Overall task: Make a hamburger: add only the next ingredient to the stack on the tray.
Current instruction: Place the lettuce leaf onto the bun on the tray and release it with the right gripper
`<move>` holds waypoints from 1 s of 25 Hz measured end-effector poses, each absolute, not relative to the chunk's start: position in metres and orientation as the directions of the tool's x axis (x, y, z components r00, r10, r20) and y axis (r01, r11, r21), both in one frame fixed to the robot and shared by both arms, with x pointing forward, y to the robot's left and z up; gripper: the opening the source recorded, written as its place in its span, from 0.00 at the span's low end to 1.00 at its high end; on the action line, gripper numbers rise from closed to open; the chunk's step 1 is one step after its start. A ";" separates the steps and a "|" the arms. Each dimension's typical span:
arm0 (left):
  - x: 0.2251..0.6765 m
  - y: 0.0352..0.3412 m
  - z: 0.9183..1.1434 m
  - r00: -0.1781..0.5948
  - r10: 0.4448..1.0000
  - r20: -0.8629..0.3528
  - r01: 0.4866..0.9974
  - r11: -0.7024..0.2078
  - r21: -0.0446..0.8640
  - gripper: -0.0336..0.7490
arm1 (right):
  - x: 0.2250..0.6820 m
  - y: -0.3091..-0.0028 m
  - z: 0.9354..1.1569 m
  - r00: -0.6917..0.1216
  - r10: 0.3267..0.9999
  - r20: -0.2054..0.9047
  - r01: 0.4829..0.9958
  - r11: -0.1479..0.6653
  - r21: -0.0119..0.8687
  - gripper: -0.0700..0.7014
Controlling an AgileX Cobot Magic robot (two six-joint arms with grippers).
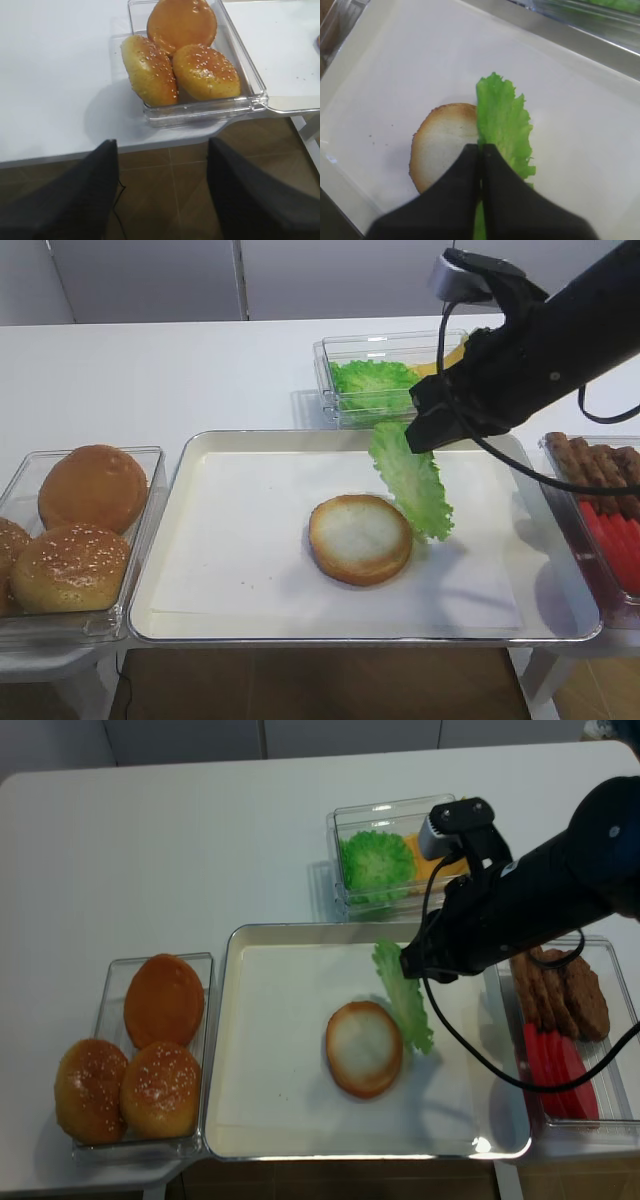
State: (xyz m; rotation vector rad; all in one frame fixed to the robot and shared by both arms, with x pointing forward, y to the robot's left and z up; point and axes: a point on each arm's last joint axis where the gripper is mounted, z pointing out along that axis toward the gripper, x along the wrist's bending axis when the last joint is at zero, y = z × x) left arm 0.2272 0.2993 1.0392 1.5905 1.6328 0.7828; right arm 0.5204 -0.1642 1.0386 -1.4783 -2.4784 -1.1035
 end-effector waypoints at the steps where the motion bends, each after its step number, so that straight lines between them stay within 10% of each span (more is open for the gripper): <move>1: 0.227 0.299 1.039 0.015 0.997 -0.079 0.563 0.056 0.825 0.58 | 0.521 -0.163 1.038 -0.538 0.744 0.397 0.790 0.280 0.546 0.10; 25: 0.227 0.299 1.039 0.015 0.997 -0.079 0.563 0.056 0.825 0.58 | 0.524 -0.147 1.018 -0.486 0.641 0.594 0.863 0.246 0.440 0.10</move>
